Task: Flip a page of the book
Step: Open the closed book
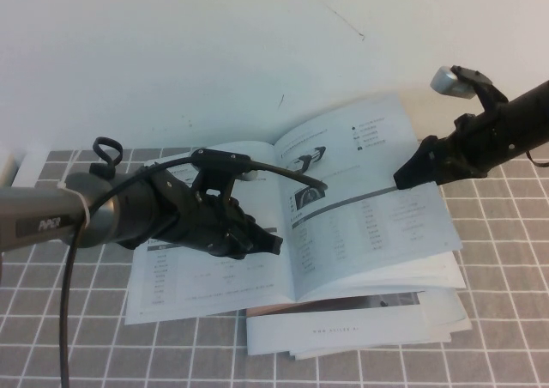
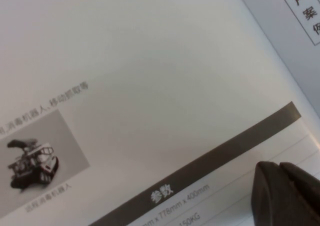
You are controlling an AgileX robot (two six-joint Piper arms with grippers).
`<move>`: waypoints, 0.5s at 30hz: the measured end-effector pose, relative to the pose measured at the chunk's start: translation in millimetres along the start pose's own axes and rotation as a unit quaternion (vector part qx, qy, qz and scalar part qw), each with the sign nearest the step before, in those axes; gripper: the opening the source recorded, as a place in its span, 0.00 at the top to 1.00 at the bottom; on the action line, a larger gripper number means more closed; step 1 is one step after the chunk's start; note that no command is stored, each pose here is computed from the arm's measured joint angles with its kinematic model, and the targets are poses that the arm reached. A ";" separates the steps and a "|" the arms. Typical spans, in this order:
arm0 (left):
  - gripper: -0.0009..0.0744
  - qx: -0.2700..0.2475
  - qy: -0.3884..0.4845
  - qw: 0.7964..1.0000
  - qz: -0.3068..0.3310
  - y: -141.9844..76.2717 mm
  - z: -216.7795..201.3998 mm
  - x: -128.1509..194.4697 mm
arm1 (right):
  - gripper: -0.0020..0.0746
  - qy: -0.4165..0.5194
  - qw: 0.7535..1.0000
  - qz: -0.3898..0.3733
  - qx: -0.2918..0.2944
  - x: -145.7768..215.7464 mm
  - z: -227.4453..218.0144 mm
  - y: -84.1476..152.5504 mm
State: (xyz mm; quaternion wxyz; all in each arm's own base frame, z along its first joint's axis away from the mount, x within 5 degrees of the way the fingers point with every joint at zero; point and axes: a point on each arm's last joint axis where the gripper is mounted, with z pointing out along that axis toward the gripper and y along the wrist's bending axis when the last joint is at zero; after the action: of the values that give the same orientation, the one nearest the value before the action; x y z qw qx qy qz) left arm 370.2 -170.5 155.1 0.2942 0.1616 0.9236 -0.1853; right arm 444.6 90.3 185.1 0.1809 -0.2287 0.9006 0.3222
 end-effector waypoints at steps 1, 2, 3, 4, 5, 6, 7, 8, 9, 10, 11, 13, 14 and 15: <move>0.99 0.000 0.000 1.000 0.000 0.0 0.0 0.0 | 0.23 0.003 1.000 0.000 -0.001 0.0 -0.5 0.4; 0.99 -0.001 -0.001 1.000 0.000 0.1 0.0 -0.1 | 0.23 0.006 1.000 0.000 -0.001 0.4 -0.5 0.5; 0.99 0.000 -0.001 1.000 -0.001 0.1 0.0 -0.1 | 0.23 0.008 1.000 0.001 -0.003 0.7 -0.5 0.9; 0.99 0.000 -0.001 1.000 -0.001 0.1 0.0 -0.1 | 0.23 0.010 1.000 0.002 -0.006 1.2 -0.6 1.4; 0.99 0.000 -0.001 1.000 -0.002 0.0 0.0 -0.2 | 0.23 0.012 1.000 0.004 -0.008 1.6 -0.6 1.8; 0.99 0.000 -0.001 1.000 -0.002 0.0 0.0 -0.2 | 0.23 0.014 1.000 0.004 -0.011 1.6 -0.9 2.4; 0.99 0.000 -0.001 1.000 -0.002 0.0 0.0 -0.2 | 0.23 0.015 1.000 0.005 -0.012 1.4 -1.2 2.9; 0.99 0.000 -0.001 1.000 -0.002 0.0 0.0 -0.2 | 0.23 0.016 1.000 0.005 -0.014 1.1 -1.7 3.4; 0.99 0.000 -0.001 1.000 -0.002 0.0 0.0 -0.2 | 0.23 0.015 1.000 0.004 -0.014 -0.1 -2.5 3.9; 0.99 0.000 -0.001 1.000 -0.002 0.0 0.0 -0.2 | 0.23 0.014 1.000 0.004 -0.016 -1.5 -3.6 4.7; 0.99 0.000 -0.001 1.000 -0.002 0.0 0.0 -0.2 | 0.23 0.013 1.000 0.004 -0.017 -2.9 -4.7 5.4; 0.99 0.000 -0.001 1.000 -0.002 0.0 0.0 -0.2 | 0.23 0.011 1.000 0.001 -0.021 -5.8 -7.0 7.4; 0.99 0.000 -0.001 1.000 -0.002 0.0 0.0 -0.2 | 0.23 0.008 1.000 0.001 -0.026 -8.2 -8.7 9.2; 0.99 0.000 -0.001 1.000 -0.002 0.0 0.0 -0.2 | 0.23 0.005 0.999 0.002 -0.033 -10.0 -10.0 11.1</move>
State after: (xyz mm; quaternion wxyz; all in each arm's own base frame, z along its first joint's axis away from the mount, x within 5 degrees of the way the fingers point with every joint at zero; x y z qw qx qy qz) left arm 370.4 -170.5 155.2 0.2948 0.1596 0.9236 -0.1859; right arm 445.3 94.3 202.6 0.1679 -0.2345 0.8910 0.3506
